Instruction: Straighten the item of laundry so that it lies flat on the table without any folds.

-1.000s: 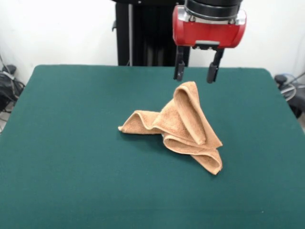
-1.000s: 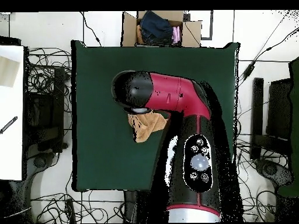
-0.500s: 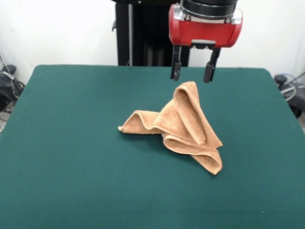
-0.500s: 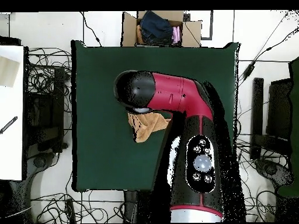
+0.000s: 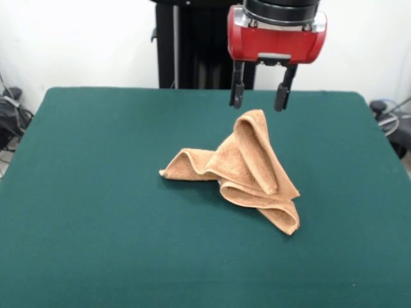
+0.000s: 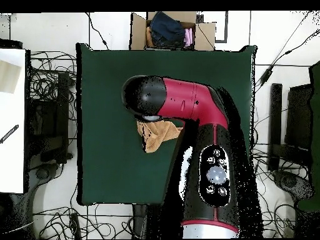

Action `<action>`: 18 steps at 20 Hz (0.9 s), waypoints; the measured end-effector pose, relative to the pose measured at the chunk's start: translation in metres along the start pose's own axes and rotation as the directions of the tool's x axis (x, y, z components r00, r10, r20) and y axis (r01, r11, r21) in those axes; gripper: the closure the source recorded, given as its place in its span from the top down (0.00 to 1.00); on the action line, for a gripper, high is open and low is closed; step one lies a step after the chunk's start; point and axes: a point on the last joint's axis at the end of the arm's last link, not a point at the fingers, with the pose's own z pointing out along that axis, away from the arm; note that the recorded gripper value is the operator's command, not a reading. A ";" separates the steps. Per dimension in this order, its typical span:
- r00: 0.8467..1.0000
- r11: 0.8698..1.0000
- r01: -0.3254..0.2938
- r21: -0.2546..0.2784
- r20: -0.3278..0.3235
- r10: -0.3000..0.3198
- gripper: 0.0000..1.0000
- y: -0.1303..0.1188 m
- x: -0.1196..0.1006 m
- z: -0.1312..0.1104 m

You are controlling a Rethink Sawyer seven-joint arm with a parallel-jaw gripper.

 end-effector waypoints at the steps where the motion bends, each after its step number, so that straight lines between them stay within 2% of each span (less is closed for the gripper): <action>1: 1.000 1.000 0.000 0.000 -0.001 0.000 1.00 0.000 0.000 0.001; 7: 1.000 1.000 0.000 -0.002 -0.011 0.000 1.00 0.000 0.001 0.007; 18: 0.998 1.000 0.002 -0.014 -0.068 -0.003 1.00 0.003 0.010 0.042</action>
